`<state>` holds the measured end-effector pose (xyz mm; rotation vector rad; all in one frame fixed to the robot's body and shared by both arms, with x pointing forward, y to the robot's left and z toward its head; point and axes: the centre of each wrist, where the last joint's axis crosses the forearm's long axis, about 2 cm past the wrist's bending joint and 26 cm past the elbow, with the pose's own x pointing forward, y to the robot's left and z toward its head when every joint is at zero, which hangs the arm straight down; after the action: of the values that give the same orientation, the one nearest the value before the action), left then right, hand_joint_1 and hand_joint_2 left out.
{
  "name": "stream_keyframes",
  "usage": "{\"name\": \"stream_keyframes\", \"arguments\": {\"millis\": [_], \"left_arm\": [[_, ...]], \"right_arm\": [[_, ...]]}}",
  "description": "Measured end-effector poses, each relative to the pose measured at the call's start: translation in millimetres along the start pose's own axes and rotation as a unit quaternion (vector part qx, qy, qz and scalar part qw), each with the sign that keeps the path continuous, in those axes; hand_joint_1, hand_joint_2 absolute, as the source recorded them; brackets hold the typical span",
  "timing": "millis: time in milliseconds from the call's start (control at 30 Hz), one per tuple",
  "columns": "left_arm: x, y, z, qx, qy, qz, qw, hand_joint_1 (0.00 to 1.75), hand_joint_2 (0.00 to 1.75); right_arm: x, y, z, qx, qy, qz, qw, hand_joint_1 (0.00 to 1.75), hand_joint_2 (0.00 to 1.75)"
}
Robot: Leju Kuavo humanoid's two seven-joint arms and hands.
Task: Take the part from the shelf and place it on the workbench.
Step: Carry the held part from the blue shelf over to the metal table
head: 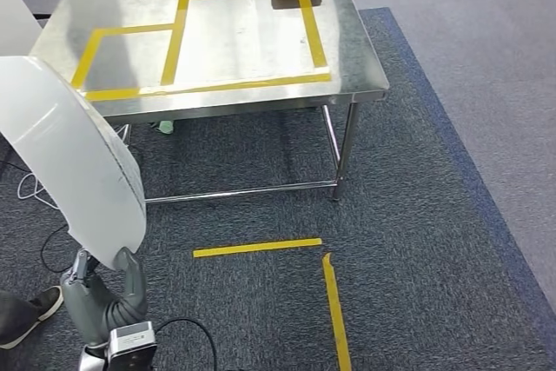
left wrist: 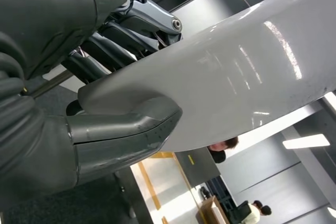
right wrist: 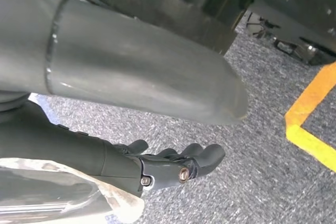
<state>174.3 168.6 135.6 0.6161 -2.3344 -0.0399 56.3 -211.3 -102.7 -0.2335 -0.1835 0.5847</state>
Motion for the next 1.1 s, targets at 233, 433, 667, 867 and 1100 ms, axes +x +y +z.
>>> {"name": "stream_keyframes", "arguments": {"millis": [233,433,667,867,1100], "left_arm": [[0.2,0.2,0.3,0.000,0.000,0.000,1.000,1.75,1.75],[2.8,1.6,-0.9,0.005,-0.001,0.003,1.000,1.75,1.75],[3.2,1.7,-0.6,0.007,0.001,0.006,1.000,1.75,1.75],[3.2,2.0,-1.2,0.007,-0.001,0.005,1.000,1.75,1.75],[3.2,3.0,-1.0,0.008,-0.001,0.005,1.000,1.75,1.75]], "right_arm": [[-0.3,-0.9,-0.3,-0.001,-0.003,-0.003,1.000,0.00,0.00],[2.2,-2.9,-0.7,-0.003,-0.023,-0.005,1.000,0.00,0.00],[-1.8,-2.3,-0.9,0.000,-0.012,-0.012,1.000,0.00,0.00],[-2.2,-2.5,-1.1,0.002,-0.009,-0.013,1.000,0.00,0.00],[-2.5,-3.0,-1.3,0.002,-0.014,-0.016,1.000,0.00,0.00]]}}
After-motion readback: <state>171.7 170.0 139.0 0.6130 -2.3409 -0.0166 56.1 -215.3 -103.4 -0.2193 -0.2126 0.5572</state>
